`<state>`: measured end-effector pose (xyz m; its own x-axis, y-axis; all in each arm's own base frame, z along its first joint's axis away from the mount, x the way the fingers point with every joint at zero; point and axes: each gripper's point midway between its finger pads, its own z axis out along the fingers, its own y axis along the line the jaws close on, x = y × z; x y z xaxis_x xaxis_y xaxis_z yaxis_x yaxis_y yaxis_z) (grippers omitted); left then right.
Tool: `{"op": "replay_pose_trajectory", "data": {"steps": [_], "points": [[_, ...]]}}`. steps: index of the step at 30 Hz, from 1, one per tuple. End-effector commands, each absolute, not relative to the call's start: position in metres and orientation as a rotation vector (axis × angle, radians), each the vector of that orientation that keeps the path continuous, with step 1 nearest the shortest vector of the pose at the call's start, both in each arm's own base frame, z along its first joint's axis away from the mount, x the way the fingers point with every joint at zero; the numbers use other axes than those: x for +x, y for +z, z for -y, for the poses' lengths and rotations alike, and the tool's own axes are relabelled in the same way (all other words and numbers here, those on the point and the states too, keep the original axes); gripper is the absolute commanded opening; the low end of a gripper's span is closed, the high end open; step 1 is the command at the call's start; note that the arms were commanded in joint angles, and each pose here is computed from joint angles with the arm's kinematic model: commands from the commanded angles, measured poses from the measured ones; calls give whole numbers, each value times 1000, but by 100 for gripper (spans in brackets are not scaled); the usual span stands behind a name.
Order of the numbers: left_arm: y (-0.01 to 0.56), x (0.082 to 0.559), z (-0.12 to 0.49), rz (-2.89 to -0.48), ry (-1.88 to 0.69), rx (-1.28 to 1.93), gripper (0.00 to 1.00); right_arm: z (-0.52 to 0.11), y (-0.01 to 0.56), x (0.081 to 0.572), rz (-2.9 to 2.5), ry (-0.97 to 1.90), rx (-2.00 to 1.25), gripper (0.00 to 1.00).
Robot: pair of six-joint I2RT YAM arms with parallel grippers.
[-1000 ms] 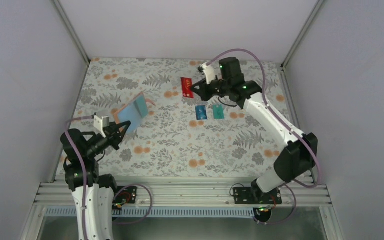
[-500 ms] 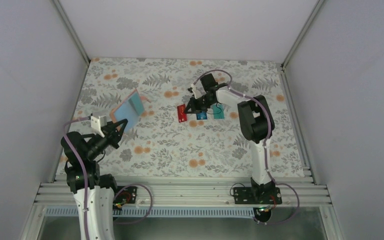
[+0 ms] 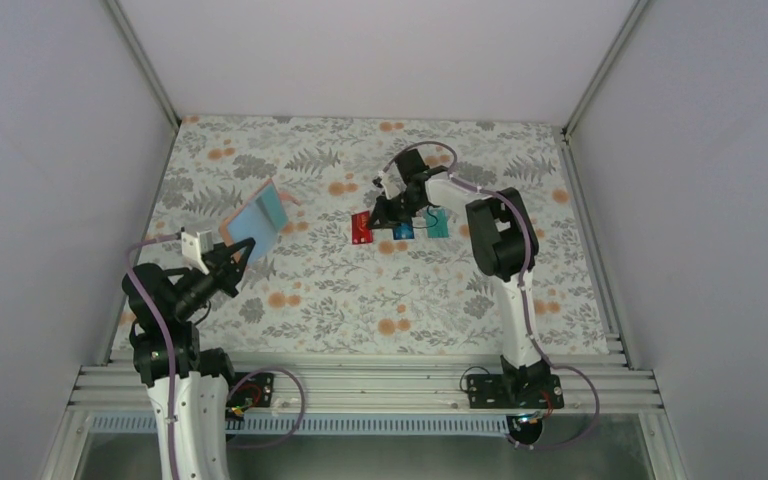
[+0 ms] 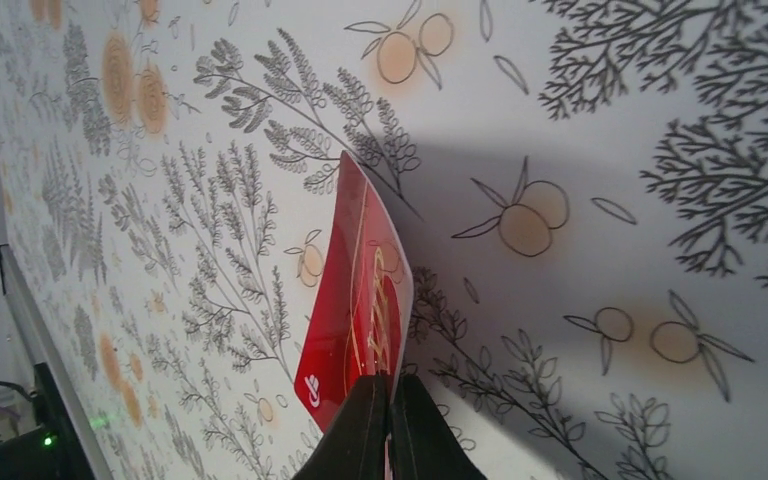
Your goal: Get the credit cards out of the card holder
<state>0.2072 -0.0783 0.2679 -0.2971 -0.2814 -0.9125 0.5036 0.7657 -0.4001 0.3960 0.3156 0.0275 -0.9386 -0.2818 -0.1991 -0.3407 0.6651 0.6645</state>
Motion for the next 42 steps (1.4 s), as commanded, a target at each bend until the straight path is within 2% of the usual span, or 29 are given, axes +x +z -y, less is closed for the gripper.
{"op": "replay_pose_trajectory", "data": {"steps": [1,3,7,10,15,18,21,23,26,29,35,40,42], "points": [[274,208,77,-1682,-767,181,2,-304,0,405,-2862,956,-448,4],[274,207,78,-1675,-768,190,2,-302,-3,408,-2864,934,-439,9],[275,207,78,-1676,-769,195,2,-301,2,411,-2856,912,-429,26],[276,205,80,-1668,-775,210,2,-299,19,419,-2812,862,-447,33],[281,199,86,-1651,-794,257,2,-295,67,430,-2724,805,-443,35],[290,192,94,-1611,-792,353,2,-305,129,426,-2538,850,-554,35],[310,182,102,-1545,-712,522,3,-332,219,383,-2183,977,-835,42],[323,174,109,-1498,-686,635,2,-341,281,340,-1907,1110,-1004,51],[333,152,126,-1421,-777,786,2,-338,341,282,-1617,1256,-1161,61],[338,134,135,-1368,-824,889,2,-346,362,249,-1496,1297,-1260,68],[344,112,144,-1306,-836,994,3,-372,374,198,-1343,1313,-1423,75],[351,113,143,-1312,-812,981,2,-369,374,184,-1289,1330,-1492,78],[353,129,136,-1379,-792,880,2,-367,376,184,-1302,1313,-1484,79]]}}
